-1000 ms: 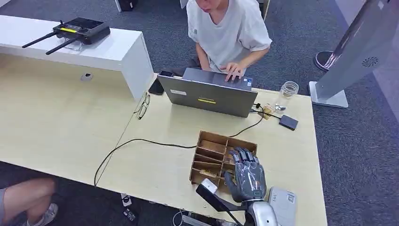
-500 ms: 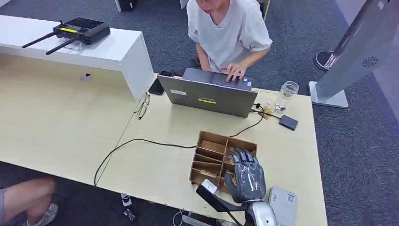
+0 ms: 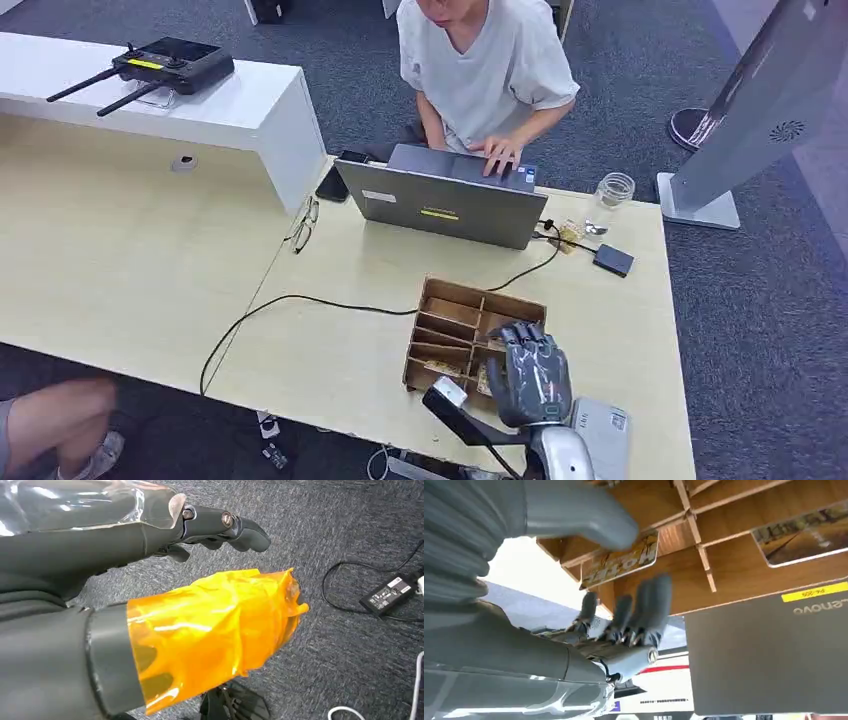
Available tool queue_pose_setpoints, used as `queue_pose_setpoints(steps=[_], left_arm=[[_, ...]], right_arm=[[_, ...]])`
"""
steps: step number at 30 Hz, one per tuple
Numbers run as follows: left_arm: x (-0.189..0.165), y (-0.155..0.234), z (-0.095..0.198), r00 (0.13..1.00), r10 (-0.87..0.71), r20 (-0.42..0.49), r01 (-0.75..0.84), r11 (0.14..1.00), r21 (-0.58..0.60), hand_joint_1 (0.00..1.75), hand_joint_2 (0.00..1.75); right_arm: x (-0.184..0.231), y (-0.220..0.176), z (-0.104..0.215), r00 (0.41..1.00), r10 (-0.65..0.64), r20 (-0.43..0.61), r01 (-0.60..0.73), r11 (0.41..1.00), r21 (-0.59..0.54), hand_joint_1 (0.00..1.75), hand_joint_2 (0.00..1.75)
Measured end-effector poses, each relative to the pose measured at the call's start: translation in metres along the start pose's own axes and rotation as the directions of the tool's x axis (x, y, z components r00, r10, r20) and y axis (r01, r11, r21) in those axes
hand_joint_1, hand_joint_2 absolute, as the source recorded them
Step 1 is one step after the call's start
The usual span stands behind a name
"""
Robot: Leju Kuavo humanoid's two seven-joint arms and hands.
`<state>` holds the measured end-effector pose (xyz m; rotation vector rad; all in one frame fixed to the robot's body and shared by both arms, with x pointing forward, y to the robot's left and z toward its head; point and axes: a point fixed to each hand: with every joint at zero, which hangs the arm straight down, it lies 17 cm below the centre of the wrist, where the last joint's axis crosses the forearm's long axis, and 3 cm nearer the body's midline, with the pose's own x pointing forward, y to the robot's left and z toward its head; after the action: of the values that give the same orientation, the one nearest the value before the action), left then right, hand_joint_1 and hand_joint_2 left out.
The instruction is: Pass the card to the sensor for recognition and then transmit it.
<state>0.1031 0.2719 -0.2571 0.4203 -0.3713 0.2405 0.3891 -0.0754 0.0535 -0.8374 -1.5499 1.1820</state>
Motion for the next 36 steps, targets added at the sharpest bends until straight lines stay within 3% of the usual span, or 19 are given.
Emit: queue_pose_setpoints(steps=[3,10,17,21,36], left_arm=[[0.000,-0.001,0.000,1.000,0.000,0.001,0.000,1.000,-0.002,0.00,0.00],[0.000,-0.001,0.000,1.000,0.000,0.001,0.000,1.000,-0.004,0.00,0.00],[0.000,-0.001,0.000,1.000,0.000,0.003,0.000,1.000,-0.004,0.00,0.00],[0.000,-0.001,0.000,1.000,0.002,0.003,-0.002,1.000,-0.003,0.00,0.00],[0.000,0.000,0.000,1.000,0.031,0.002,-0.031,1.000,0.005,0.00,0.00]], right_arm=[[-0.002,-0.001,0.000,1.000,0.000,-0.006,0.000,1.000,-0.003,1.43,1.75],[-0.003,-0.003,-0.001,1.000,0.014,-0.004,-0.014,1.000,-0.012,1.45,1.75],[-0.005,-0.005,0.000,1.000,0.021,-0.006,-0.021,0.999,-0.025,1.73,1.75],[-0.001,-0.012,0.000,1.000,0.013,0.015,-0.012,0.998,-0.065,1.75,1.75],[0.042,-0.119,0.007,0.964,-0.174,0.201,0.235,0.911,-0.339,1.75,1.75]])
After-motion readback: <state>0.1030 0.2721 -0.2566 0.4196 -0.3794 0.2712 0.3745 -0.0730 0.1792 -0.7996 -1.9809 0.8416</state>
